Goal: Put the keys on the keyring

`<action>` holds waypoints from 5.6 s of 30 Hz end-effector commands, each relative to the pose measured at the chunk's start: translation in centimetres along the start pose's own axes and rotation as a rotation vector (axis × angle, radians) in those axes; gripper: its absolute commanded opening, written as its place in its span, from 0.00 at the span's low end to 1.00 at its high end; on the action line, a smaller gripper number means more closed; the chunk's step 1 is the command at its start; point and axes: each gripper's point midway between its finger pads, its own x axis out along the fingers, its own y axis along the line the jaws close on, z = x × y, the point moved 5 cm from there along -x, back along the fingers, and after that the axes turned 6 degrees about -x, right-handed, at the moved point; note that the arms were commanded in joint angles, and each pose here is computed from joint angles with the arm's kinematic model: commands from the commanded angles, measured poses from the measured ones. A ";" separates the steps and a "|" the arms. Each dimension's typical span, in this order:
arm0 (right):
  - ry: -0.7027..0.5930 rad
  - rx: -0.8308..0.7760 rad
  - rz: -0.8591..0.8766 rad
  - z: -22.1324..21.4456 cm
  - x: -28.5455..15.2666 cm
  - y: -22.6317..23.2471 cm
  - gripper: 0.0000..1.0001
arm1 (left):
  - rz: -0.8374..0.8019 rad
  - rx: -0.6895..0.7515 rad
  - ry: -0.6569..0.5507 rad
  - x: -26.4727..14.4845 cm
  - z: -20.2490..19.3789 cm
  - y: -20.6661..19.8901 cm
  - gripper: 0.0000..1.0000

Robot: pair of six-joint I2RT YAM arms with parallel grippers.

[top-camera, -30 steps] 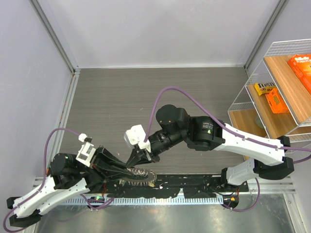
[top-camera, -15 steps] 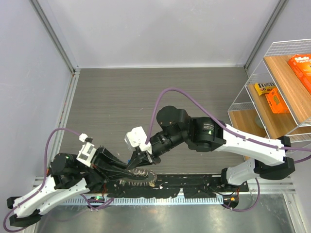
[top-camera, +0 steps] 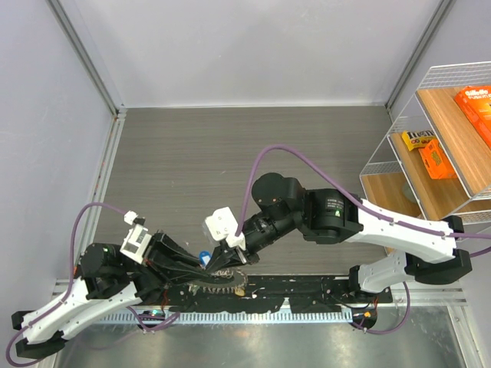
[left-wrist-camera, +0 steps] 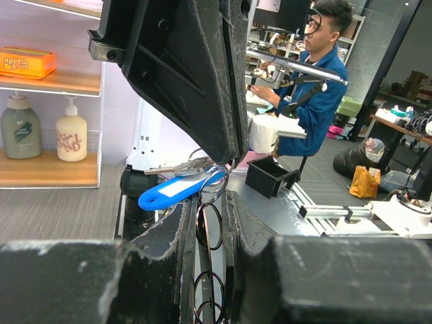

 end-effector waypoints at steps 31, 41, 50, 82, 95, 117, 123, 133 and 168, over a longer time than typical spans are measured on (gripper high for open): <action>-0.132 -0.061 -0.129 4.2 -3.7 2.1 0.05 | 0.049 0.017 -0.187 0.1 2.9 0.0 0.42; -0.140 -0.053 -0.119 4.0 -4.0 2.5 0.05 | 0.013 0.015 -0.190 0.9 3.3 -0.1 0.44; -0.154 0.021 -0.265 4.1 -4.5 1.0 0.06 | 0.015 0.002 -0.185 0.8 3.1 -0.1 0.46; -0.137 0.058 -0.220 5.8 -4.5 0.8 0.06 | -0.036 0.095 -0.124 2.1 1.5 1.4 0.58; -0.130 0.055 -0.232 6.4 -4.7 0.5 0.05 | -0.107 0.048 -0.022 2.6 0.2 1.0 0.00; -0.075 0.095 -0.301 2.5 -3.4 0.1 0.06 | 0.093 0.073 -0.219 0.9 2.9 1.8 0.00; -0.060 0.106 -0.331 1.4 -3.3 0.1 0.06 | 0.088 0.082 -0.236 0.7 3.1 1.5 0.00; -0.063 0.067 -0.330 1.2 -2.8 0.4 0.05 | 0.094 0.083 -0.251 0.7 3.6 1.3 0.00; 0.307 -0.177 -0.332 3.2 -6.5 0.2 0.47 | 0.135 0.056 -0.260 -0.2 3.6 1.3 0.00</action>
